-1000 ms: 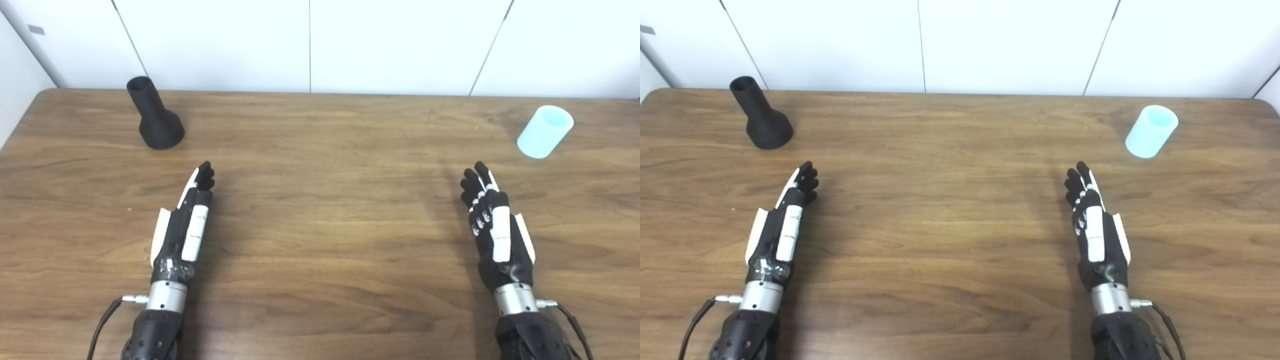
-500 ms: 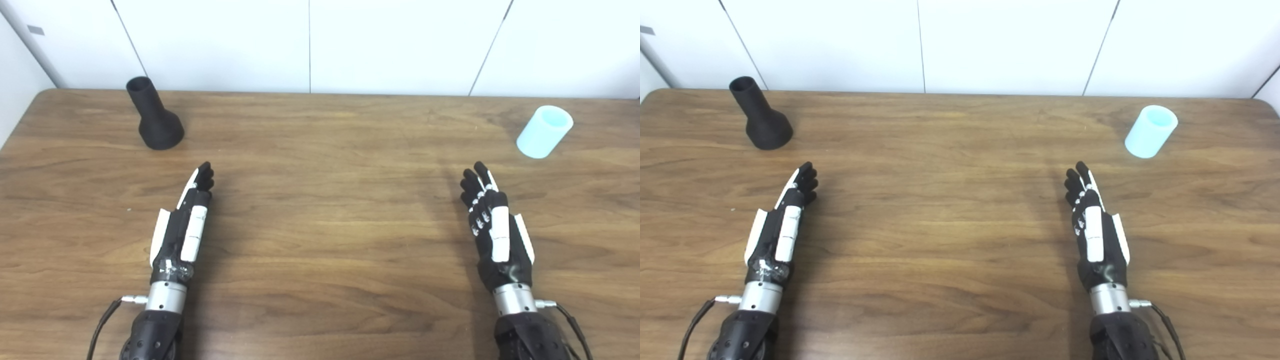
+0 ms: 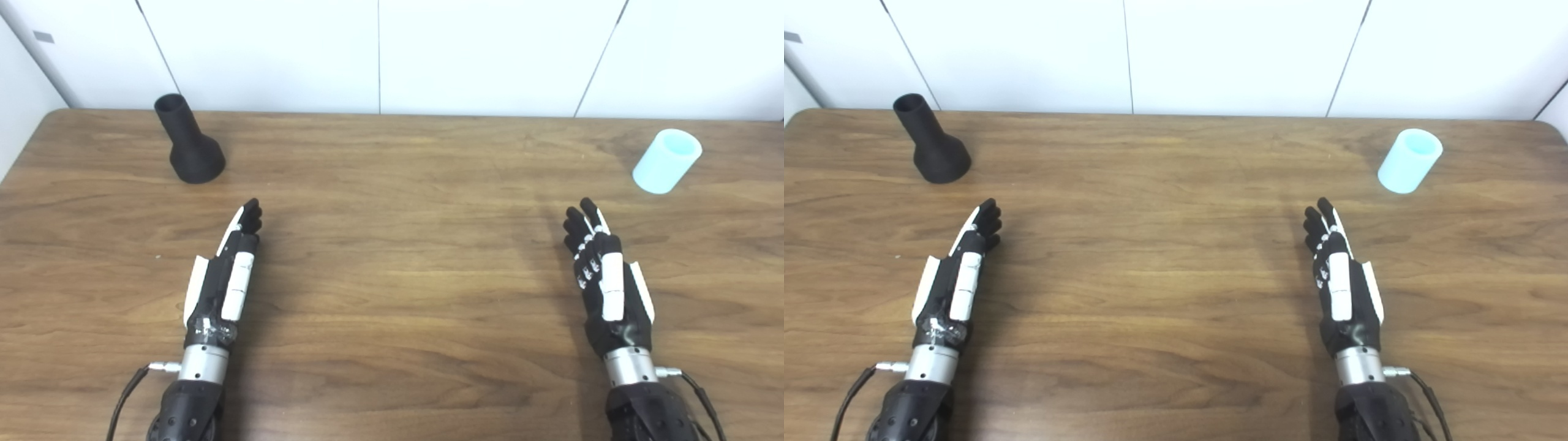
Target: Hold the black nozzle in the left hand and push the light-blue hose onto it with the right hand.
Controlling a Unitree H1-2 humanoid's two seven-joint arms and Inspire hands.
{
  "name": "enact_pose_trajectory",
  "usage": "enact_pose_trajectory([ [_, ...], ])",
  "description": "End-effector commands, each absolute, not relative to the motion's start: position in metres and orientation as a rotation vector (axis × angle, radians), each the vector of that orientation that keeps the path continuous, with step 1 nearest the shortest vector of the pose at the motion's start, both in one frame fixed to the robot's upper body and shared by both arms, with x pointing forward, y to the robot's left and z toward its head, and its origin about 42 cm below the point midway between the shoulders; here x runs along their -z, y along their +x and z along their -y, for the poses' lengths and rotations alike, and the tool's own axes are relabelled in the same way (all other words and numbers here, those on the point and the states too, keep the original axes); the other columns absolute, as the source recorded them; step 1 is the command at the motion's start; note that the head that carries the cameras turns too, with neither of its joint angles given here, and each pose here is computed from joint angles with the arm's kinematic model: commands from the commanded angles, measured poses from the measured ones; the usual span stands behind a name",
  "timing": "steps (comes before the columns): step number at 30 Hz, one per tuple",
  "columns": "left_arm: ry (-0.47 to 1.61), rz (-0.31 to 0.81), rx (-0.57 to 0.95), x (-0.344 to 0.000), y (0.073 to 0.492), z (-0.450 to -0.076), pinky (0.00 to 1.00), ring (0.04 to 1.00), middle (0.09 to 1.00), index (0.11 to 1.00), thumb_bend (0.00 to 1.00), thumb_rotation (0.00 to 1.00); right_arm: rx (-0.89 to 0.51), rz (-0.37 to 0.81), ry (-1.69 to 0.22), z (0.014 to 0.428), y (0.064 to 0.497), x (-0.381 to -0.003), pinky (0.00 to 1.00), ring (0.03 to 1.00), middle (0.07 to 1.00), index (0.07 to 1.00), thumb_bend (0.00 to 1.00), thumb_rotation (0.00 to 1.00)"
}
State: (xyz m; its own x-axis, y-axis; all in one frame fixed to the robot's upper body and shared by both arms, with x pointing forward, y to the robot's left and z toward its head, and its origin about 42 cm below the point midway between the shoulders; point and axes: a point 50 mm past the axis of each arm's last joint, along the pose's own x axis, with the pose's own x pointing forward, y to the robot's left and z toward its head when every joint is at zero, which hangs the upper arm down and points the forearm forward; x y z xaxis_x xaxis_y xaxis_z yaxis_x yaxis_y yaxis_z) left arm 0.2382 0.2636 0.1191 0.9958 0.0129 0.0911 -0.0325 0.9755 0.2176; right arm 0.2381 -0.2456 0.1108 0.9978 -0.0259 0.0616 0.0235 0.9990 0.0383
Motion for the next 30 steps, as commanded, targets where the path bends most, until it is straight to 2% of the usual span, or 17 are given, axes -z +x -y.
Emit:
enact_pose_trajectory([
  [1, 0.231, 0.062, -0.024, -0.117, 0.233, -0.264, 0.95, 0.95, 0.956, 0.96, 0.59, 1.0, 0.004, 0.025, 0.04, 0.242, 0.233, -0.106, 1.0, 0.952, 0.938, 0.951, 0.6, 1.0],
  [11, 0.236, 0.069, -0.02, -0.118, 0.235, -0.262, 0.95, 0.95, 0.952, 0.959, 0.59, 1.0, 0.002, 0.03, 0.04, 0.243, 0.234, -0.106, 0.95, 0.944, 0.933, 0.938, 0.58, 1.0],
  [21, 0.238, 0.06, -0.019, -0.113, 0.239, -0.257, 0.94, 0.948, 0.948, 0.955, 0.56, 1.0, 0.01, 0.022, 0.032, 0.249, 0.241, -0.098, 0.99, 0.958, 0.939, 0.942, 0.6, 1.0],
  [26, 0.191, 0.034, -0.025, -0.106, 0.236, -0.251, 0.99, 0.979, 0.959, 0.961, 0.61, 1.0, 0.009, 0.02, 0.026, 0.254, 0.24, -0.091, 1.0, 0.956, 0.943, 0.951, 0.58, 1.0],
  [30, 0.162, 0.031, -0.022, -0.098, 0.234, -0.243, 1.0, 0.997, 0.966, 0.966, 0.58, 1.0, 0.001, 0.025, 0.036, 0.261, 0.238, -0.084, 1.0, 0.971, 0.955, 0.962, 0.56, 1.0],
])
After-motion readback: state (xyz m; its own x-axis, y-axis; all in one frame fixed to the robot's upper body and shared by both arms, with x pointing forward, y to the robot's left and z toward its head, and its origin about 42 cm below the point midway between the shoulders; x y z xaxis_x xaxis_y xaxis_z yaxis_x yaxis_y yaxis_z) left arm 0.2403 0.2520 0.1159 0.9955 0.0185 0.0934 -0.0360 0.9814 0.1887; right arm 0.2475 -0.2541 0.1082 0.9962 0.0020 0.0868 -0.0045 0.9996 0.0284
